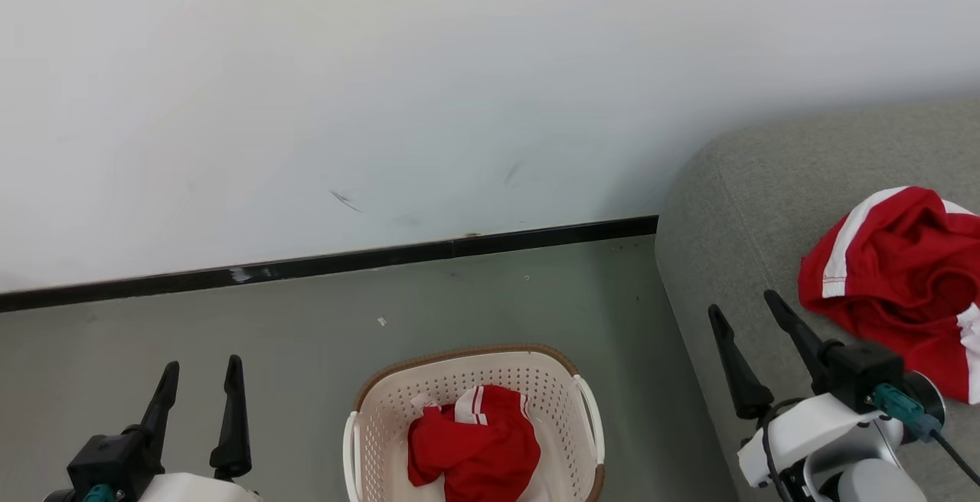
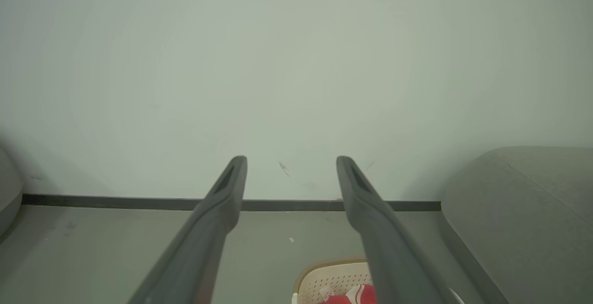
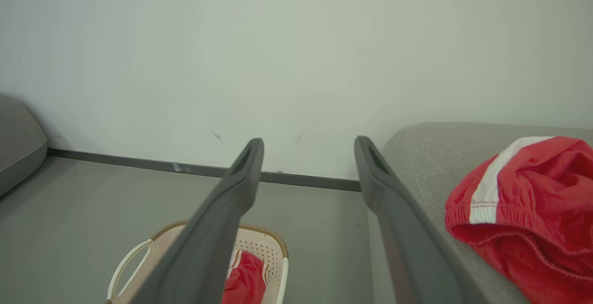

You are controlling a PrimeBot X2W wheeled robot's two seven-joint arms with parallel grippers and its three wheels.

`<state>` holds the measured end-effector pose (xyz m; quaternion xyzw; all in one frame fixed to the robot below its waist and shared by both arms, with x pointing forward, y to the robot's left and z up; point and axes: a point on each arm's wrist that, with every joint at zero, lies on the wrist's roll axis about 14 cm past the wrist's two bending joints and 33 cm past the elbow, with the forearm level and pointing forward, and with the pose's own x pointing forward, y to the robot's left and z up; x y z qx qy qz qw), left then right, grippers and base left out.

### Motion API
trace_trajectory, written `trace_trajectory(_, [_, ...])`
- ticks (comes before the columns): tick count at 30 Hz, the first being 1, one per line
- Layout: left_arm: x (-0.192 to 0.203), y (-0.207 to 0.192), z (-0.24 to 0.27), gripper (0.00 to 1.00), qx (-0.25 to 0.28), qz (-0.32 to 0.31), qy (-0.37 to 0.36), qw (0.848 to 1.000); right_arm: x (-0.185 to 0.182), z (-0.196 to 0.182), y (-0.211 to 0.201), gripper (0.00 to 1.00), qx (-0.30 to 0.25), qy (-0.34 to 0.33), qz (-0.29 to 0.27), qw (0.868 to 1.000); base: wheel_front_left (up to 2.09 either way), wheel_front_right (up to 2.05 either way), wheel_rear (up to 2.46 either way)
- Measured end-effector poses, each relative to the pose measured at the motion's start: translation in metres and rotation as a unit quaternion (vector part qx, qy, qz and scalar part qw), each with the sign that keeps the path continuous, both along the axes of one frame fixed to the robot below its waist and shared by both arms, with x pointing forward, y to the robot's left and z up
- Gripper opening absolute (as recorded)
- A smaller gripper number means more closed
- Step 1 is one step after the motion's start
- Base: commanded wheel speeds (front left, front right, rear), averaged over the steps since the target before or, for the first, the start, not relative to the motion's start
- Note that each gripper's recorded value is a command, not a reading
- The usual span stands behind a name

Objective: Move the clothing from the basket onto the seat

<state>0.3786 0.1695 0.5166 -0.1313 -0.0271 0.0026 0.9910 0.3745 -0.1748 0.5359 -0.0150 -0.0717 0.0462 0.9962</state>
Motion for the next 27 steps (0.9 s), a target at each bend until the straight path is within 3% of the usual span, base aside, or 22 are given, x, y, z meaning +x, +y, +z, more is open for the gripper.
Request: trace_trajectory(27, [-0.016,0.001,-0.005,1.00,0.008,0.002,0.005,1.000,-0.036,-0.010,-0.004,1.00,0.011,0.009,-0.016,1.000,0.00,0.00,0.00])
